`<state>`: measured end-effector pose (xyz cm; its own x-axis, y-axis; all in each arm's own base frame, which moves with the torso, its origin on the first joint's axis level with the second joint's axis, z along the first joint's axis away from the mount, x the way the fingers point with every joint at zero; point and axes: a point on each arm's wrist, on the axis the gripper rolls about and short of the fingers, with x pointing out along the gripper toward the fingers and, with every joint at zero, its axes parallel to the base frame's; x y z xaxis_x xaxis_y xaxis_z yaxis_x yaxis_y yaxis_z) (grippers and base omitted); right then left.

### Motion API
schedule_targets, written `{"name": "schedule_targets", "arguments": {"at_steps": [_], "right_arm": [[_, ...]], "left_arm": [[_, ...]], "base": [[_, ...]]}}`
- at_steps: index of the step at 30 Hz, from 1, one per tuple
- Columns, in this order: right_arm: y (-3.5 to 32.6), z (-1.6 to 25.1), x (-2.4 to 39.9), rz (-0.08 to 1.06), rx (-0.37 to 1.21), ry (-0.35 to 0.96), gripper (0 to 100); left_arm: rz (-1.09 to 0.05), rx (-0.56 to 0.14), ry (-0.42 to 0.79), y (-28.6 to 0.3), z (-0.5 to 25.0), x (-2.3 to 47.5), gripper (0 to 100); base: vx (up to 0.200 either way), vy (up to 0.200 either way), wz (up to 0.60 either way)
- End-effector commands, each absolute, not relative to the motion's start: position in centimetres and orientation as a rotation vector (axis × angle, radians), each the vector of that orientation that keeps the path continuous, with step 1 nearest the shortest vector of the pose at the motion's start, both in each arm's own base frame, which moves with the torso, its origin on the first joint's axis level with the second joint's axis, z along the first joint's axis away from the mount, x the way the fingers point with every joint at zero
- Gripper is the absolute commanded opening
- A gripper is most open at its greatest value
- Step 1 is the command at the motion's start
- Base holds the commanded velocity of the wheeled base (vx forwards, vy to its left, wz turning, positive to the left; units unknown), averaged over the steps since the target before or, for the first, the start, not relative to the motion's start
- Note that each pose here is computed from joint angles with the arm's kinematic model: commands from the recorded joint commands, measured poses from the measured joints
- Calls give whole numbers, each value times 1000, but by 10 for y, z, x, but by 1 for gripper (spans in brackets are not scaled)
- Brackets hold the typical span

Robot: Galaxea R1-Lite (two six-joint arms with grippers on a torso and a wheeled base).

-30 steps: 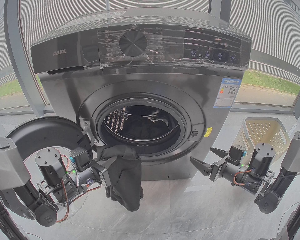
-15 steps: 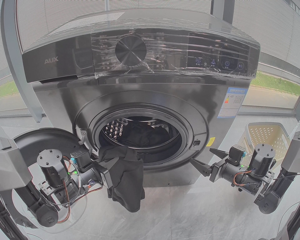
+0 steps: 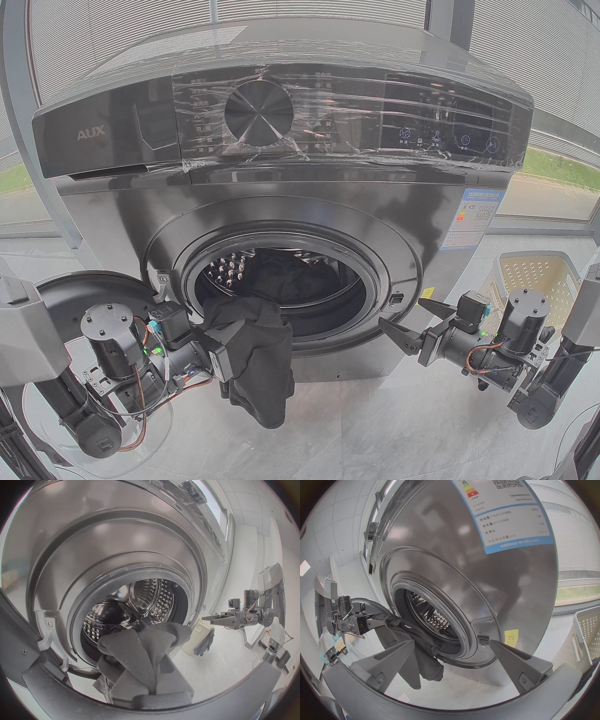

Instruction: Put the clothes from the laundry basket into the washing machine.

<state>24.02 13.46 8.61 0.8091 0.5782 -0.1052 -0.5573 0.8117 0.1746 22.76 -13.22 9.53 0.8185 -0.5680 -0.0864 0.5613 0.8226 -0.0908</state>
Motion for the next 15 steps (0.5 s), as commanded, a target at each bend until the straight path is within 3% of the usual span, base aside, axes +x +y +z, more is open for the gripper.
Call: {"name": "schedule_targets", "arguments": {"at_steps": [1,10,15], "right_arm": [[139,89,237,626,140,140,100],[141,91,236,637,141,134,100],[142,94,237,640,143,117,100]], "left_arm": [[-618,-66,113,-145,92,228,0],[-616,-77,131,-188,57,274,0],[-589,-94,68,-209,38,316,0]], "base": [[0,0,0],[0,0,0],[0,0,0]]}}
